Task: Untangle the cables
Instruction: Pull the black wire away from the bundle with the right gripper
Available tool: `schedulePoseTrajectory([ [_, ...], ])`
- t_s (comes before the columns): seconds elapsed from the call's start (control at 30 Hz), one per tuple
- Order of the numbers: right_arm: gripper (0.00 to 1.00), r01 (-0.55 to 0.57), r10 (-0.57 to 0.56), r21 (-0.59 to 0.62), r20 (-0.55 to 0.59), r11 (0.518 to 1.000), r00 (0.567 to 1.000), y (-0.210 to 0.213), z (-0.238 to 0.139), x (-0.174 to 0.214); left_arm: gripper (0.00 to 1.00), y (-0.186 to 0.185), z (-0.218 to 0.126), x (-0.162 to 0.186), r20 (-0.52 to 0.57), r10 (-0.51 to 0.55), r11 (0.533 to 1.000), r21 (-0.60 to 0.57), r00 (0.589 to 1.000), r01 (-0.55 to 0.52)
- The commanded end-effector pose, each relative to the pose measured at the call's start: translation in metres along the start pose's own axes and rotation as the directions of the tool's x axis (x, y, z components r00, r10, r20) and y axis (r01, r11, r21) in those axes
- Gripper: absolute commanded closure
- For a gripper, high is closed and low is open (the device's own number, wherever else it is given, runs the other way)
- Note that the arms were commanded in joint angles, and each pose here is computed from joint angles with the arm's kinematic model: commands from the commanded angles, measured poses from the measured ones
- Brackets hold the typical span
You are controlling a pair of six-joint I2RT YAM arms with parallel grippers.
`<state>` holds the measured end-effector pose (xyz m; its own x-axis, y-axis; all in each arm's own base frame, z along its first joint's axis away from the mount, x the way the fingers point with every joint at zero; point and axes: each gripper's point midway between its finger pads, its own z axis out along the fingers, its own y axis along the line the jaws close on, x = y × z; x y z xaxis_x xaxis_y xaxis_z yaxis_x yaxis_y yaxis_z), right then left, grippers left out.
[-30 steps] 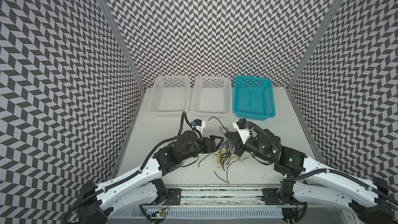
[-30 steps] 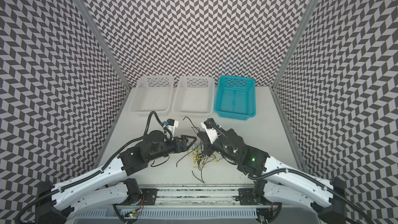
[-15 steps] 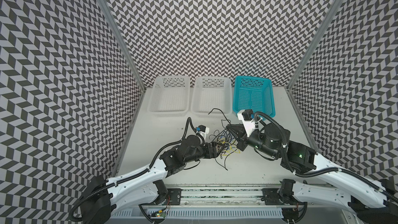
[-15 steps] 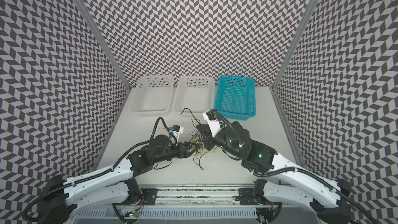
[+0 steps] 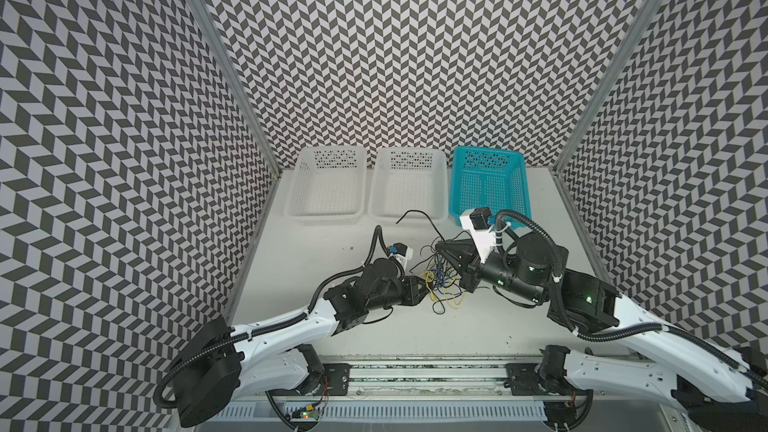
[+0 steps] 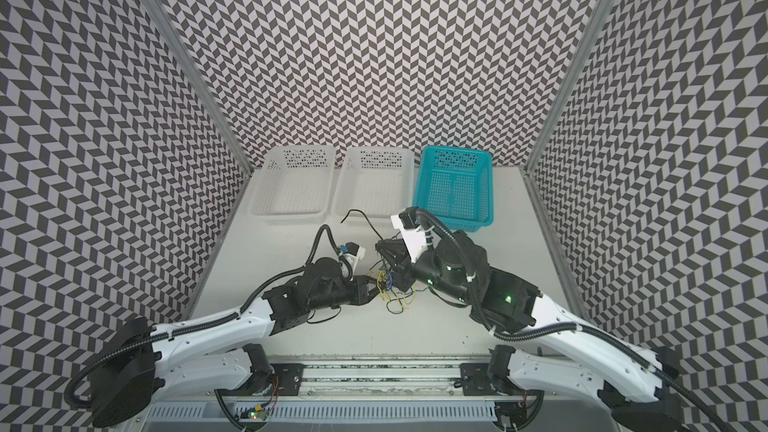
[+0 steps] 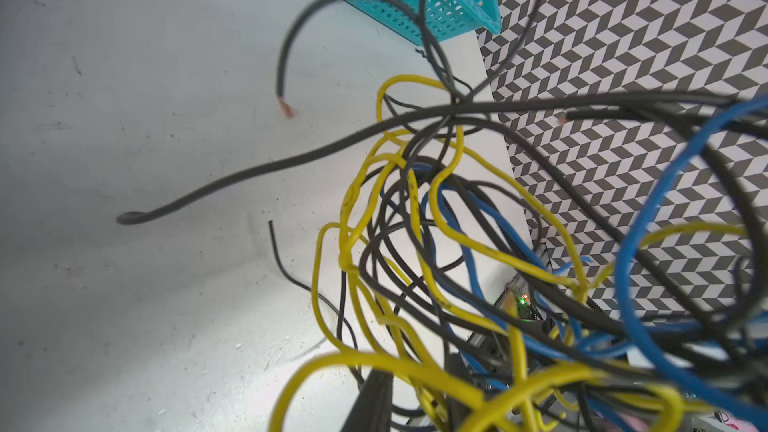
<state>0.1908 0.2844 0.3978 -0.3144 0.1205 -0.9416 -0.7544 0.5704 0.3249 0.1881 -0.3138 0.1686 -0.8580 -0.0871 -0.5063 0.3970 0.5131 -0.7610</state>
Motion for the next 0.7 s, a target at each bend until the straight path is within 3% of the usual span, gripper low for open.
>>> schedulePoseTrajectory([
  [0.0,1.00,-0.018,0.026,-0.066,0.115,0.998,0.993,0.019,-0.016,-0.043,0.90,-0.005,0.002,-0.009,0.018,0.028,1.000,-0.005,0.999,-0.028],
  [0.07,1.00,-0.014,0.022,-0.065,0.120,0.998,0.993,0.020,-0.019,-0.048,1.00,0.001,0.003,-0.007,0.011,0.029,0.999,-0.029,1.000,-0.029],
  [0.43,1.00,0.046,-0.049,0.022,0.190,0.999,0.980,0.017,-0.056,-0.094,1.00,0.066,0.005,0.014,-0.023,-0.022,0.968,-0.251,0.999,0.015],
  [0.67,1.00,0.099,-0.115,0.078,0.236,0.992,0.965,0.017,-0.086,-0.127,1.00,0.115,0.000,0.023,-0.038,-0.120,0.912,-0.398,0.992,0.095],
])
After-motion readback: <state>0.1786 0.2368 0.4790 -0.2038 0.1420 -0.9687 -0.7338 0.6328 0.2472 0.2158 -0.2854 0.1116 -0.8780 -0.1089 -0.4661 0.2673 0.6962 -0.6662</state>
